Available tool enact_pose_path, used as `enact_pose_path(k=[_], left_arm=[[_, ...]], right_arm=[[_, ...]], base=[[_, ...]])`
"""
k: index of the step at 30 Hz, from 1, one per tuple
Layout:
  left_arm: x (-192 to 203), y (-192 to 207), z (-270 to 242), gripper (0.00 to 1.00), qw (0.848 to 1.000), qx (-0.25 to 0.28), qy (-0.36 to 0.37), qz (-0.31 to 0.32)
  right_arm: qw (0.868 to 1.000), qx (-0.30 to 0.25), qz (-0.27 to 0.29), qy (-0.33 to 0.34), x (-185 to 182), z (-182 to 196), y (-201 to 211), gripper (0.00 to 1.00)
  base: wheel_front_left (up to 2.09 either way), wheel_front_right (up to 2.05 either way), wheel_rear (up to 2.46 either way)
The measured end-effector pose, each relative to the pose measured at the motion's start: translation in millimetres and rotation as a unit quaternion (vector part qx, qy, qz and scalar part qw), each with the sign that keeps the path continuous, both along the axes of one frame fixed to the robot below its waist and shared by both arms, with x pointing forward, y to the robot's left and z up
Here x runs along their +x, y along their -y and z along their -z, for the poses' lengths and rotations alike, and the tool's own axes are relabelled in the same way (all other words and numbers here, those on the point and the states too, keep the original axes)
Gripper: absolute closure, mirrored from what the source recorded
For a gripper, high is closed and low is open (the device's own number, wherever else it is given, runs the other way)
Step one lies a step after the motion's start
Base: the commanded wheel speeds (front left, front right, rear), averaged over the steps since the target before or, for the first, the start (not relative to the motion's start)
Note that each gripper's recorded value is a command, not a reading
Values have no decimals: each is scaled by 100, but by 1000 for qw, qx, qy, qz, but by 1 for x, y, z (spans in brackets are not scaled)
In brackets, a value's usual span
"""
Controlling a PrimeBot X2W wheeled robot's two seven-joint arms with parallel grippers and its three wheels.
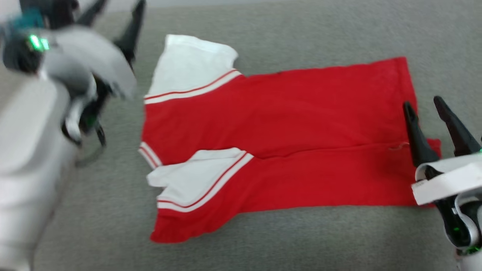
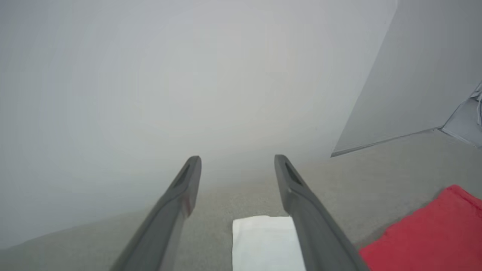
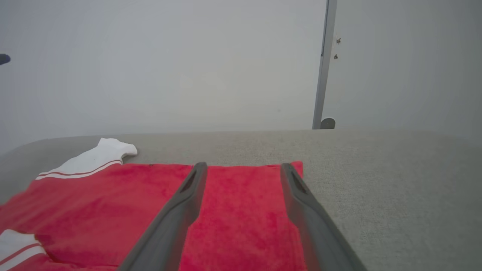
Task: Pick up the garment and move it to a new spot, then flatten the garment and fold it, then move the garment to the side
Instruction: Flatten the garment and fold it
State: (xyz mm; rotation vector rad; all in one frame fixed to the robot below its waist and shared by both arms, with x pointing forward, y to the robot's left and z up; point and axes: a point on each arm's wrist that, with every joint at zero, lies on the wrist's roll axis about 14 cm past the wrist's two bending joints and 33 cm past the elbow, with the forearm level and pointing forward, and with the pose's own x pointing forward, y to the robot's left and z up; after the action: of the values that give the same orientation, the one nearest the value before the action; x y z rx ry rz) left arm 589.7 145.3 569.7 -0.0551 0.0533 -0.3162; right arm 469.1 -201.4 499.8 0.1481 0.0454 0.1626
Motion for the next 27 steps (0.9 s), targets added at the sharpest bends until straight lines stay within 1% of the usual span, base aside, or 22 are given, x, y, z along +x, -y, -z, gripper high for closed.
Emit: enact_pose_path(k=[3,5,7,9,12,15,18,22,23,27], left_arm=[[29,9,-1,0,999,31,-12,10],[44,15,8,0,998,50,-35,15],[56,23,24,0,995,65,-73,26],[64,28,45,0,988,89,-120,36],[67,30,84,0,968,113,-218,43],[58,33,123,0,935,138,-322,54],[55,32,141,0,911,136,-385,55],[46,28,168,0,879,144,-451,53],[45,29,172,0,875,147,-458,55],[48,36,179,0,870,130,-471,62]], right_arm=[[1000,2,6,7,0,1,4,0],[1000,1,11,10,-1,2,7,0],[1000,1,17,8,-3,4,11,0],[1000,0,21,8,-5,6,15,0],[1000,-3,27,-3,-11,12,20,0],[999,-7,30,-14,-15,18,23,0],[999,-8,32,-21,-17,22,26,0],[999,-11,30,-25,-14,25,26,0],[999,-12,30,-29,-14,27,27,0],[999,-8,31,-41,-14,35,28,0]], base=[[0,0,0],[0,0,0],[0,0,0],[0,0,0],[0,0,0],[0,0,0],[0,0,0],[0,0,0],[0,0,0],[0,0,0]])
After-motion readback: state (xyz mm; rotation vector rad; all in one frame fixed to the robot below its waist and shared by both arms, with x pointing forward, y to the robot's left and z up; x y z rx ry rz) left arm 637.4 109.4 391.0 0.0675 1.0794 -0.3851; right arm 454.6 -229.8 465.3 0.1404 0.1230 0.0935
